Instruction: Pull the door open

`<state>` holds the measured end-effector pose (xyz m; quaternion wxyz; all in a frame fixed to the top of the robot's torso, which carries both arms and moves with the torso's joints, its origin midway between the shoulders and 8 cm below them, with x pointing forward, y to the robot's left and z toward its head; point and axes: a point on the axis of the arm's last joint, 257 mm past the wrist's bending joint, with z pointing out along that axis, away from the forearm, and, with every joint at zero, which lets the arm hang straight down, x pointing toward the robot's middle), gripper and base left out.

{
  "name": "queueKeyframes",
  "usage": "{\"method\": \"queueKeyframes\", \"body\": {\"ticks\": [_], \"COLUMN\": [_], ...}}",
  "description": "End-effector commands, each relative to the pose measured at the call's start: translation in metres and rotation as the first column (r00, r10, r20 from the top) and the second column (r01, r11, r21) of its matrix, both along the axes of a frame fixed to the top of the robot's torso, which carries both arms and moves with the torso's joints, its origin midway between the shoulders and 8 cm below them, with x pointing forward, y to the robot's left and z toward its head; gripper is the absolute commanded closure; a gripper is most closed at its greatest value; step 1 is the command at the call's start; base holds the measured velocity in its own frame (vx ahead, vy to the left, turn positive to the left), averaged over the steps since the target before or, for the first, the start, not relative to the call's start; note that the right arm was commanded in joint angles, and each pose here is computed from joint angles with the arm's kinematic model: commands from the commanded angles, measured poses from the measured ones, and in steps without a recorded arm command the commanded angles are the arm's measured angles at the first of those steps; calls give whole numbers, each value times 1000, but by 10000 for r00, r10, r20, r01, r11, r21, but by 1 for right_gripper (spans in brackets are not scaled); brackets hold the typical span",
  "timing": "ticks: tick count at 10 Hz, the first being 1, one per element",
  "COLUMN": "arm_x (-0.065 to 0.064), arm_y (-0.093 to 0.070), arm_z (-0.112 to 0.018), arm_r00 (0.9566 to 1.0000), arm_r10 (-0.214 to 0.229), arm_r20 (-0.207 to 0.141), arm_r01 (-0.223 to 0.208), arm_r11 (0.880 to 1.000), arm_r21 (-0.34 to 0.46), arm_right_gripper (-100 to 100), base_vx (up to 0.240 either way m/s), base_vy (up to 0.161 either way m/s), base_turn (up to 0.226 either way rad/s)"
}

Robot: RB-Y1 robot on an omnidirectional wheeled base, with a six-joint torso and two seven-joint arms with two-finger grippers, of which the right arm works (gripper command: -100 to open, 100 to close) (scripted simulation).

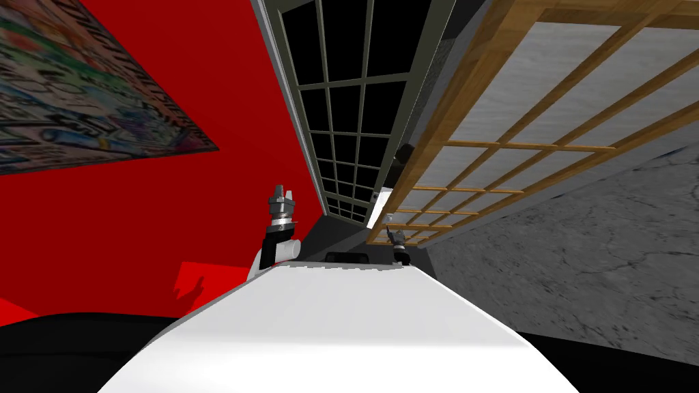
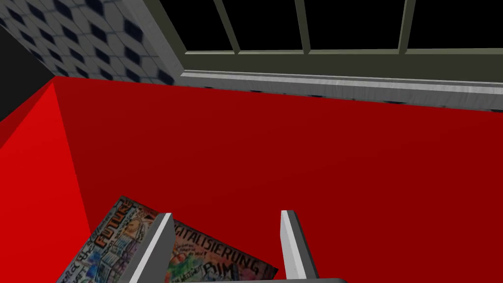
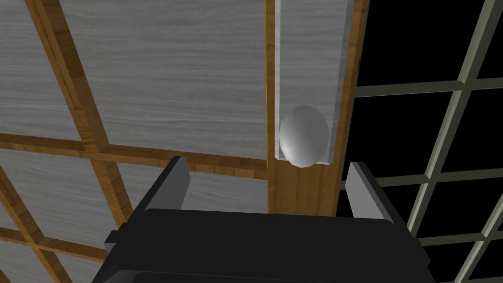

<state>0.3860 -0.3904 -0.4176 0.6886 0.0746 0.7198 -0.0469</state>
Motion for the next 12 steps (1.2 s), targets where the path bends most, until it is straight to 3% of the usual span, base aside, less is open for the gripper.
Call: {"method": "queueKeyframes", "body": {"ticks": [1, 3, 4, 5, 12], "arm_x": [11, 15, 20, 17, 13], "arm_y": [12, 17, 25, 20, -7], "arm_z": [9, 13, 18, 14, 20], "arm_r00": [9986, 9969, 9934, 9954, 9981], "arm_r10": [489, 737, 1081, 907, 445], "arm_r20": [191, 273, 381, 321, 420], "arm_r01": [-485, -729, -1066, -896, -430], "arm_r11": [9987, 9970, 9935, 9954, 9985], "arm_r21": [-176, -269, -398, -343, -346], "arm_right_gripper": [-100, -100, -100, -100, -100], "base_vx": [-208, -176, -155, -78, 181], "base_vy": [-84, -32, -38, -23, 3], "base_turn": [113, 73, 86, 24, 70]}}
